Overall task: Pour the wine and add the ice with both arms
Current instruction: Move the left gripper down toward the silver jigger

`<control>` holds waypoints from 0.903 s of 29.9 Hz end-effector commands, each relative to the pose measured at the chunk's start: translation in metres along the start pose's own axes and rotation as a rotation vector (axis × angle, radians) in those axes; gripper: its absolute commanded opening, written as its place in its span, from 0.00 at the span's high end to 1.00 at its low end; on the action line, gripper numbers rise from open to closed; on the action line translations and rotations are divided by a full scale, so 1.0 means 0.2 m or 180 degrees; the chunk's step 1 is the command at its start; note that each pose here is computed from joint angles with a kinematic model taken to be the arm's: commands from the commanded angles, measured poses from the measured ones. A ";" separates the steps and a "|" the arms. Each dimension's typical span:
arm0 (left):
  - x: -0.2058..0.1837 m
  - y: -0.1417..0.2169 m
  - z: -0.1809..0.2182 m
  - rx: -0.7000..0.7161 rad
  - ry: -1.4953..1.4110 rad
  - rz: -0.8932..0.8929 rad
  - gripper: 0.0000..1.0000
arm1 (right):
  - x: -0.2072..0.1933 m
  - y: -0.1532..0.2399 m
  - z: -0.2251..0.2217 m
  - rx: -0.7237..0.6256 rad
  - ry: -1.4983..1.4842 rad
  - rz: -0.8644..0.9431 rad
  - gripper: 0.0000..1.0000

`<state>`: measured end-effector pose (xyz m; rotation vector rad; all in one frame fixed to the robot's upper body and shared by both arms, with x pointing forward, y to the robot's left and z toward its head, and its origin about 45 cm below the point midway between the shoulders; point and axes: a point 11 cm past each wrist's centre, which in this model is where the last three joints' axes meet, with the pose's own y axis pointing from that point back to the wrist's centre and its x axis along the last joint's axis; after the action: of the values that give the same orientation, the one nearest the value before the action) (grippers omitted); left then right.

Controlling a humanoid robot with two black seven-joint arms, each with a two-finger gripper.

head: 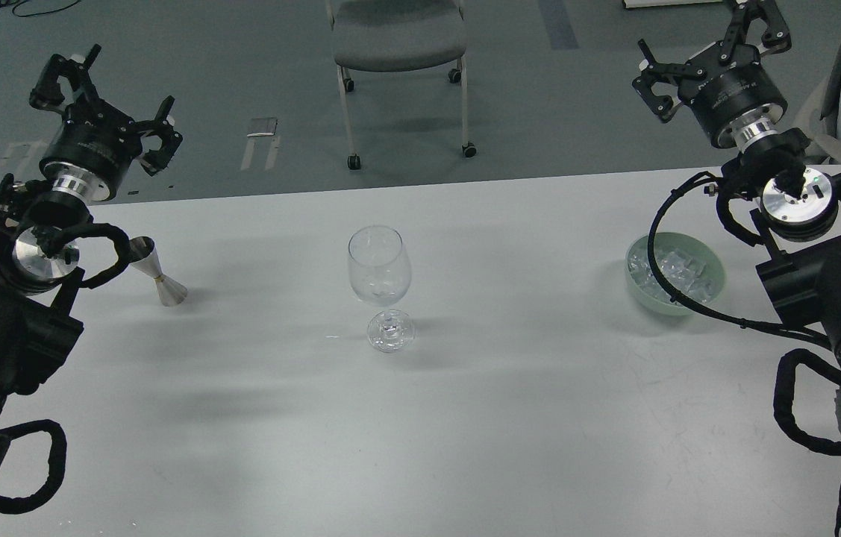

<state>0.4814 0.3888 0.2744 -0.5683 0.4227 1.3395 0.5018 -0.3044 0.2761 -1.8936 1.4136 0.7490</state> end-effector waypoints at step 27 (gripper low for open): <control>-0.13 0.01 0.07 0.0204 0.0602 -0.0305 0.03 | 0.05 0.04 -0.01 -0.0005 0.0032 0.0063 0.00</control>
<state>0.4751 0.3736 0.3013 -0.6448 0.5098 1.1928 0.4979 -0.3116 0.2693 -1.8896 1.4329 0.7522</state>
